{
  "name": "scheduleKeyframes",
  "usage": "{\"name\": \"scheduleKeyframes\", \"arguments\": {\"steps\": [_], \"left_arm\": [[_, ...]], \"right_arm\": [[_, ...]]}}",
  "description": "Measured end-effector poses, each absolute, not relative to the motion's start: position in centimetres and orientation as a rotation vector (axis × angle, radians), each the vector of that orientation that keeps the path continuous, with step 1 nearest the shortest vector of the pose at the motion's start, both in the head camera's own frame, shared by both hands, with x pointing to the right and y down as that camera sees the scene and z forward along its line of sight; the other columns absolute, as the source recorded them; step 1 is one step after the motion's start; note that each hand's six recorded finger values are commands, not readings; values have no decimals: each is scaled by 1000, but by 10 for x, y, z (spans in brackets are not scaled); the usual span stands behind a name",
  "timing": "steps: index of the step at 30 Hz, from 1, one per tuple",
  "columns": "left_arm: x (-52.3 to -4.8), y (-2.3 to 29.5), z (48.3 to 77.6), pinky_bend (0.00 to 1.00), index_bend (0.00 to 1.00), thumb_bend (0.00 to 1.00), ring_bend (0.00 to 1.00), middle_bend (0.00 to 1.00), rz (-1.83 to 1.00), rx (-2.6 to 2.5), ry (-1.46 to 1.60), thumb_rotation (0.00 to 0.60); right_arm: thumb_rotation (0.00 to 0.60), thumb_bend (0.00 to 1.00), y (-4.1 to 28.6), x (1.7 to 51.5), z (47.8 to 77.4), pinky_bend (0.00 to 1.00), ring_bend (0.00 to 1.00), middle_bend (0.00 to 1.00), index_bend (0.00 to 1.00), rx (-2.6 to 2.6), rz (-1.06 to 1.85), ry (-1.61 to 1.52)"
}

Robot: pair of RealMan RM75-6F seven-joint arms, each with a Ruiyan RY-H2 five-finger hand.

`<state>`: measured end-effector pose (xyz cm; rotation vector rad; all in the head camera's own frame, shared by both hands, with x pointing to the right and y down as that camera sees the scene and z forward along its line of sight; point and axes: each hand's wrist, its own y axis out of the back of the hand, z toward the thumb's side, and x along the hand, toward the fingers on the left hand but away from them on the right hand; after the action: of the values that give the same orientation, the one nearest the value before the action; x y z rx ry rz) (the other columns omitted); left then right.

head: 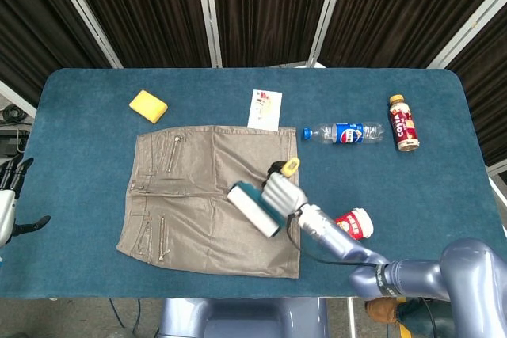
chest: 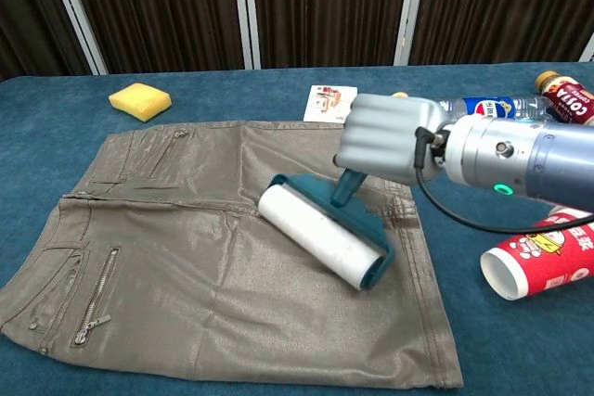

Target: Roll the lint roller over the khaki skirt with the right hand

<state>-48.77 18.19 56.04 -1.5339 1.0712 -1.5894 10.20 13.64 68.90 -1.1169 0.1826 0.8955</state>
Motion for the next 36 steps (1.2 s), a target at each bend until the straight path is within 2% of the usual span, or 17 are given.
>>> {"name": "scheduleKeyframes", "arguments": {"steps": [7, 15, 24, 31, 36], "left_arm": [[-489, 182, 559, 0, 0, 0, 0, 0, -1589, -1534, 1075, 600], [-490, 182, 558, 0, 0, 0, 0, 0, -1584, -1535, 1081, 600], [-490, 181, 558, 0, 0, 0, 0, 0, -1586, -1537, 1084, 600], [-488, 183, 559, 0, 0, 0, 0, 0, -1585, -1546, 1079, 600], [-486, 183, 559, 0, 0, 0, 0, 0, -1582, -1550, 1078, 600]], "right_arm": [[600, 880, 173, 57, 679, 406, 398, 516, 506, -1157, 768, 218], [600, 879, 186, 33, 675, 406, 398, 518, 506, -1166, 726, 219], [600, 879, 161, 63, 684, 406, 397, 520, 507, -1083, 814, 230], [600, 879, 120, 122, 692, 406, 398, 520, 507, -991, 972, 234], [600, 879, 103, 156, 698, 406, 397, 520, 507, -974, 1092, 217]]}}
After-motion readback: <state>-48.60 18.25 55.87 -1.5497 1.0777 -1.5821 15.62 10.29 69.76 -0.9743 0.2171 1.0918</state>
